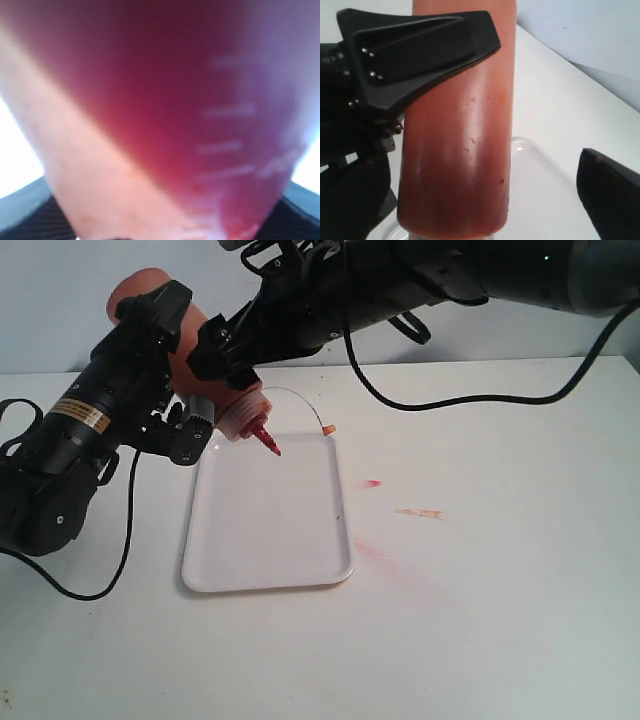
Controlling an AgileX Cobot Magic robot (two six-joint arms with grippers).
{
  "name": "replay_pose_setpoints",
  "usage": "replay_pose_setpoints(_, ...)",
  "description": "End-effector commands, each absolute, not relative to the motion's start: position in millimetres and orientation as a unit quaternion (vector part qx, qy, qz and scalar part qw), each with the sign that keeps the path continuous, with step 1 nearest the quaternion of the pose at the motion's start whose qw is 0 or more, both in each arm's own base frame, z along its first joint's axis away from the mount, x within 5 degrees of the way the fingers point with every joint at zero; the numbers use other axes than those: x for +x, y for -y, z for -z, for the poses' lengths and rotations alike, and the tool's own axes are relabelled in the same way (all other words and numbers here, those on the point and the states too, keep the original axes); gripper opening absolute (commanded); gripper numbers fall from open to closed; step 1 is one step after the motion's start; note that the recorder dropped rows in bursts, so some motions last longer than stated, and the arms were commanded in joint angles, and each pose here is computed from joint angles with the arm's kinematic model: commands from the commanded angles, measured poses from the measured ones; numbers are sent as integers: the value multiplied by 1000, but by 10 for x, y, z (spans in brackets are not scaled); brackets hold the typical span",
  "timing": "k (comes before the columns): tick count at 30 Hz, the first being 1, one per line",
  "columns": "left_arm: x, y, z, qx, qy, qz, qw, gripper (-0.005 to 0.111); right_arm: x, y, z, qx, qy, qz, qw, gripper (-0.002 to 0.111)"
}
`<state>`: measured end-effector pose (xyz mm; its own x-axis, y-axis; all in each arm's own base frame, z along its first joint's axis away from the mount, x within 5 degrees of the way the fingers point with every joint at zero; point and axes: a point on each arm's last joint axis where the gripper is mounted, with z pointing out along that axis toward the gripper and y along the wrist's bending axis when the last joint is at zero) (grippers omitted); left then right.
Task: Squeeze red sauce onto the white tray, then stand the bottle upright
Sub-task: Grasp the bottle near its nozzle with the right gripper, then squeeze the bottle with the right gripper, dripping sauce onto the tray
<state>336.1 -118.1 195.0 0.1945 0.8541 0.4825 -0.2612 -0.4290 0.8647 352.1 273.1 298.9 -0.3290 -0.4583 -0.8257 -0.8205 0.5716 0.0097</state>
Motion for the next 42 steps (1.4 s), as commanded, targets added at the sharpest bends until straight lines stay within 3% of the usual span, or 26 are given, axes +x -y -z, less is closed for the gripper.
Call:
replay_pose_setpoints(1, 3373, 1174, -2060, 578, -239, -603, 494, 0, 3616, -2777, -2765, -421, -788, -202, 401, 92)
replay_pose_setpoints(6, 3374, 1174, -2053, 581, -240, -601, 493, 0, 3707, -2797, -2665, -420, -782, -182, 422, 92)
replay_pose_setpoints(15, 3372, 1184, -2050, 584, -236, -600, 494, 0, 3712, -2878, -2954, -423, -768, -220, 428, 92)
replay_pose_setpoints(23, 3371, 1186, -2050, 584, -235, -599, 494, 0, 3762, -2939, -2742, -444, -767, -208, 413, 88)
replay_pose_setpoints(26, 3371, 1187, -2050, 585, -234, -599, 494, 0, 3760, -2958, -2752, -442, -765, -206, 421, 74)
replay_pose_setpoints(28, 3371, 1187, -2050, 585, -234, -599, 494, 0, 3762, -2958, -2753, -440, -765, -206, 422, 52)
replay_pose_setpoints(30, 3371, 1187, -2050, 585, -234, -599, 494, 0, 3772, -2958, -2762, -431, -768, -208, 426, 23)
replay_pose_setpoints(33, 3371, 1187, -2050, 585, -234, -599, 494, 0, 3789, -2960, -2778, -411, -772, -215, 434, 0)
replay_pose_setpoints(42, 3371, 1187, -2050, 585, -234, -599, 494, 0, 3812, -2958, -2798, -394, -774, -217, 445, 2)
